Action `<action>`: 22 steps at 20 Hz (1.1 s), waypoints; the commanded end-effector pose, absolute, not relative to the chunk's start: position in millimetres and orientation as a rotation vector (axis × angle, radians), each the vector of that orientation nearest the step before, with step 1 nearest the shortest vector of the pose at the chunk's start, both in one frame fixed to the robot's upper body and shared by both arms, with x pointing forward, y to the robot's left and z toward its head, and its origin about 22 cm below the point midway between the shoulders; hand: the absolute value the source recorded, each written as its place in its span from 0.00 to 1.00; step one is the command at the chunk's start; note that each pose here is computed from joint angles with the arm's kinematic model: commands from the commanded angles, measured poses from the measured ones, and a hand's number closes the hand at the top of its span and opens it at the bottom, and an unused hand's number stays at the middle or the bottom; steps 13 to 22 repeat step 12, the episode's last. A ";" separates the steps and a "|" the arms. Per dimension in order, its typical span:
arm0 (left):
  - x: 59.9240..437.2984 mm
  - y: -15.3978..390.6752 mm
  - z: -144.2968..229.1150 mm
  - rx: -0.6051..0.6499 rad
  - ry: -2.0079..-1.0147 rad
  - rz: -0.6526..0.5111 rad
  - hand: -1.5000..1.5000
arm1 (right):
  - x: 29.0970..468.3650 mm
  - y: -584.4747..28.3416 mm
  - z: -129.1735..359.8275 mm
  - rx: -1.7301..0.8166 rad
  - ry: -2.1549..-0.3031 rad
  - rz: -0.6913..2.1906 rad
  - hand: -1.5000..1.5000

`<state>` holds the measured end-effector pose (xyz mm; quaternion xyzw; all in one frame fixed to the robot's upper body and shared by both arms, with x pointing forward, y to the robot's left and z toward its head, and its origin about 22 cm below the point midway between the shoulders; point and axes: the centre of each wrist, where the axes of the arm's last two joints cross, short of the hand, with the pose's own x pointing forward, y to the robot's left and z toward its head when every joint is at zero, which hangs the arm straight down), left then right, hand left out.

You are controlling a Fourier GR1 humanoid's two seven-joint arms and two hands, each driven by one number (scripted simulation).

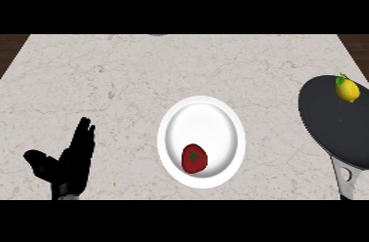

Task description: Pick the lemon from the plate and place it in the pan

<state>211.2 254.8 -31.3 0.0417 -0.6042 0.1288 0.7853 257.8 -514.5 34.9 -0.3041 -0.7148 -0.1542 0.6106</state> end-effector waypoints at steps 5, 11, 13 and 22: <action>205.0 239.5 -54.7 0.087 -1.224 0.294 0.50 | 196.2 -495.0 28.6 -0.678 -1.668 -0.333 0.00; 212.9 250.3 -39.2 0.081 -1.234 0.276 0.50 | 146.1 -469.6 47.2 -0.727 -1.635 -0.345 0.00; 227.1 246.2 -30.2 0.093 -1.238 0.293 0.50 | 141.6 -470.1 49.8 -0.715 -1.621 -0.354 0.00; 227.1 246.2 -30.2 0.093 -1.238 0.293 0.50 | 141.6 -470.1 49.8 -0.715 -1.621 -0.354 0.00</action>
